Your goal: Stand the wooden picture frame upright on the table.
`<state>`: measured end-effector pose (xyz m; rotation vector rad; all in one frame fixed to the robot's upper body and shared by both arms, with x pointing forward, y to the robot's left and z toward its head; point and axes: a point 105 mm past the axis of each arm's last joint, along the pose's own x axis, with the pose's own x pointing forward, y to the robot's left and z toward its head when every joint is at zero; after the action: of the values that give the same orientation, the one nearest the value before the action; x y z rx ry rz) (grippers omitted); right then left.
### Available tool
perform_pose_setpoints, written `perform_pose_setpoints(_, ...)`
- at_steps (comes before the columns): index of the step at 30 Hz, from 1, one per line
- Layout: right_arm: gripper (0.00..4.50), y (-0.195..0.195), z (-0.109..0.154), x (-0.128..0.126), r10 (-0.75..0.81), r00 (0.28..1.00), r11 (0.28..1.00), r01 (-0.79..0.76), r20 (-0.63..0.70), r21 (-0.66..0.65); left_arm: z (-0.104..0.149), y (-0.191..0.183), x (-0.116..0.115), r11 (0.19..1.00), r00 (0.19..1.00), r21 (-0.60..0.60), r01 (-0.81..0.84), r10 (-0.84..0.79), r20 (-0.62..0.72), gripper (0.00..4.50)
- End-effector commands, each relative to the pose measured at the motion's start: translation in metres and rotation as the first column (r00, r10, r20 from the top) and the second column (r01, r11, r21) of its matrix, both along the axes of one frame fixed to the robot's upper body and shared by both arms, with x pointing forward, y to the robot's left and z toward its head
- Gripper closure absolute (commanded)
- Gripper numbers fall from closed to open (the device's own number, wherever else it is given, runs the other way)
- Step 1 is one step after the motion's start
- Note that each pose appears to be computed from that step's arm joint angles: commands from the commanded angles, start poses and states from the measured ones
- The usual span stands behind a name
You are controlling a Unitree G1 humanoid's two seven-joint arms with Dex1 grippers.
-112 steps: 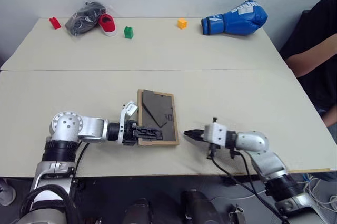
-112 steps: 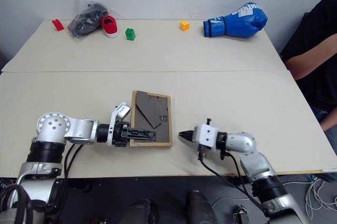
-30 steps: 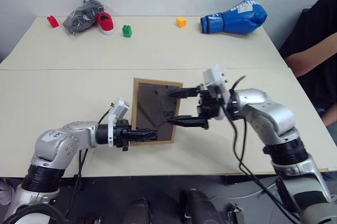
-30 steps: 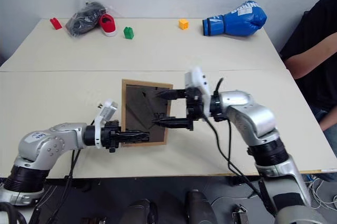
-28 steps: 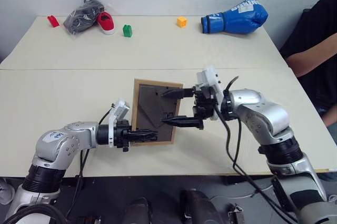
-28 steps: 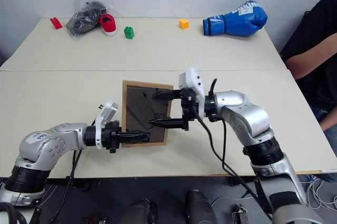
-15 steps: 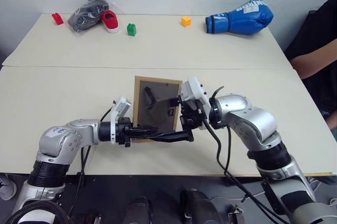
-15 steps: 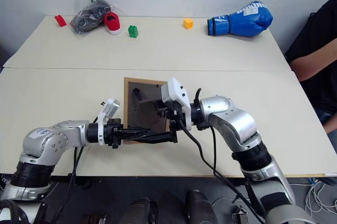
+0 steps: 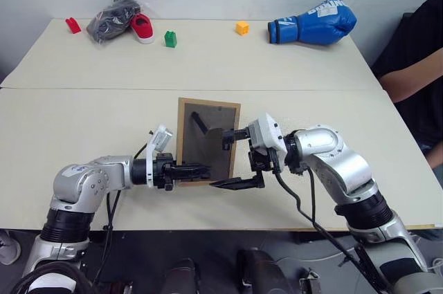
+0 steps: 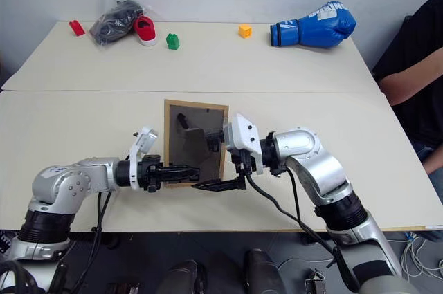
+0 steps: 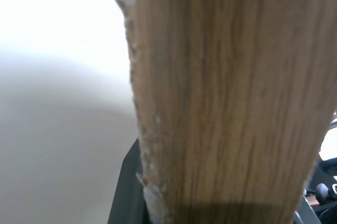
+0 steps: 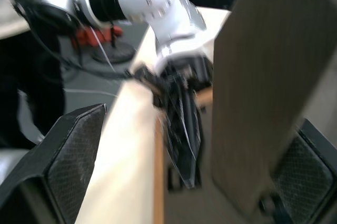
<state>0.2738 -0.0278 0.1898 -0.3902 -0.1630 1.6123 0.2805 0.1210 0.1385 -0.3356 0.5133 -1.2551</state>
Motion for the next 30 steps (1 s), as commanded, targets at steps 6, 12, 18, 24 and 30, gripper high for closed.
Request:
perform_pose_setpoints(6,0.02,-0.043,0.019,0.004,-0.012,0.974,0.999,0.003,0.225,0.043,0.016,0.006,-0.012,0.998,0.998,-0.026,0.053,-0.052,0.032,3.66)
perform_pose_setpoints(12,0.02,-0.063,0.031,0.025,-0.057,0.703,0.998,0.054,0.709,0.026,0.02,0.012,-0.024,0.996,0.949,-0.051,0.074,-0.086,-0.304,3.66)
perform_pose_setpoints(18,0.02,-0.047,0.02,0.038,-0.057,0.451,0.998,0.042,0.891,0.043,0.031,0.008,-0.024,0.987,0.885,-0.113,0.112,-0.151,-0.441,3.66)
perform_pose_setpoints(24,0.02,-0.024,-0.001,0.039,-0.048,0.432,0.999,0.016,0.901,0.045,0.044,0.006,-0.017,0.974,0.851,-0.209,0.091,-0.185,-0.492,3.66)
perform_pose_setpoints(30,0.02,-0.007,0.003,0.051,-0.116,0.383,0.993,0.053,0.916,0.104,0.043,-0.001,-0.028,0.97,0.806,-0.204,0.135,-0.228,-0.546,3.66)
